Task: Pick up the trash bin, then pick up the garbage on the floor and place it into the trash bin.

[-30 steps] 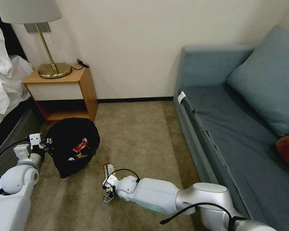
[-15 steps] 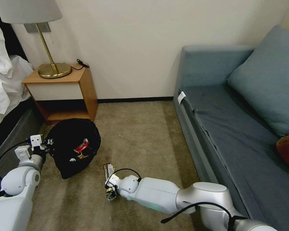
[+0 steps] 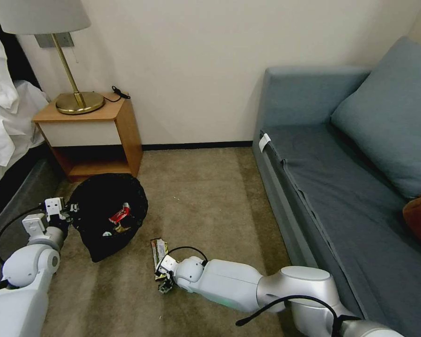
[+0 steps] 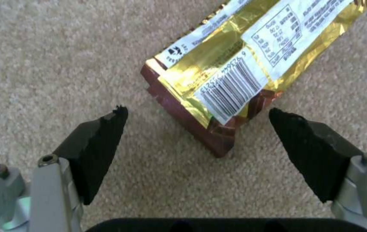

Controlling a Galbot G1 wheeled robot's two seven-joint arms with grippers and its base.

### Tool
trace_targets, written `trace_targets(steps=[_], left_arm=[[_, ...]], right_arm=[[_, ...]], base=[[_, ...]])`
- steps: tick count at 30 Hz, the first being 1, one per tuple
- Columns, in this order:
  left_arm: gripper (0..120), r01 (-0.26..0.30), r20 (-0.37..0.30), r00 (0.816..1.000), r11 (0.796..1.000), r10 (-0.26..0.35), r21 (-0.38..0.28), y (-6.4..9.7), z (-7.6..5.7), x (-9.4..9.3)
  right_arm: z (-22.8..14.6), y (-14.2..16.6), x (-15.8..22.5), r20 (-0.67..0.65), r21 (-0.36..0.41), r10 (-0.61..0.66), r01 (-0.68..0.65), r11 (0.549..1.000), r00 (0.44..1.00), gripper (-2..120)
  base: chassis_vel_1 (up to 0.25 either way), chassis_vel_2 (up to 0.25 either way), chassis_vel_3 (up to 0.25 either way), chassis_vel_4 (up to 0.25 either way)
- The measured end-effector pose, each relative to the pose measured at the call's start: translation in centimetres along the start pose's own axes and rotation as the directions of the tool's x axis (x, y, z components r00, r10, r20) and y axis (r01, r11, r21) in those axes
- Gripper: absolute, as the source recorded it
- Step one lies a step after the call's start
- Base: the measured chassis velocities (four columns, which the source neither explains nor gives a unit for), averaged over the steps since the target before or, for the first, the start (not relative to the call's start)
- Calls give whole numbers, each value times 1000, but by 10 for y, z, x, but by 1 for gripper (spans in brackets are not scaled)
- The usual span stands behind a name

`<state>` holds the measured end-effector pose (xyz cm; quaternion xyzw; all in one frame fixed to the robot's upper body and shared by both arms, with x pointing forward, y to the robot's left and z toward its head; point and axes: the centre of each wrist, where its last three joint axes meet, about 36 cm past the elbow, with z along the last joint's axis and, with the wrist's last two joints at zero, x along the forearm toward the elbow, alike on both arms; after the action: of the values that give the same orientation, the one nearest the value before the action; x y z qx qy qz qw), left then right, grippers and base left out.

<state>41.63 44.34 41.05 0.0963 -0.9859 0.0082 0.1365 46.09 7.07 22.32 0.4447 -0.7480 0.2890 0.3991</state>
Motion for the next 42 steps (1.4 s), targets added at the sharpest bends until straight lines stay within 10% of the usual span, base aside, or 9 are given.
trace_targets(steps=[30, 42], left_arm=[[4, -7, 0, 1000, 1000, 7, 10, -3, 8, 1], [4, -9, 3, 1000, 1000, 9, 8, -1, 7, -1]], right_arm=[[4, 0, -2, 5, 5, -8, 8, 1000, 1000, 76], [5, 1, -3, 6, 10, -9, 9, 1000, 1000, 43]], base=[[0, 0, 0, 0], [0, 0, 0, 0]])
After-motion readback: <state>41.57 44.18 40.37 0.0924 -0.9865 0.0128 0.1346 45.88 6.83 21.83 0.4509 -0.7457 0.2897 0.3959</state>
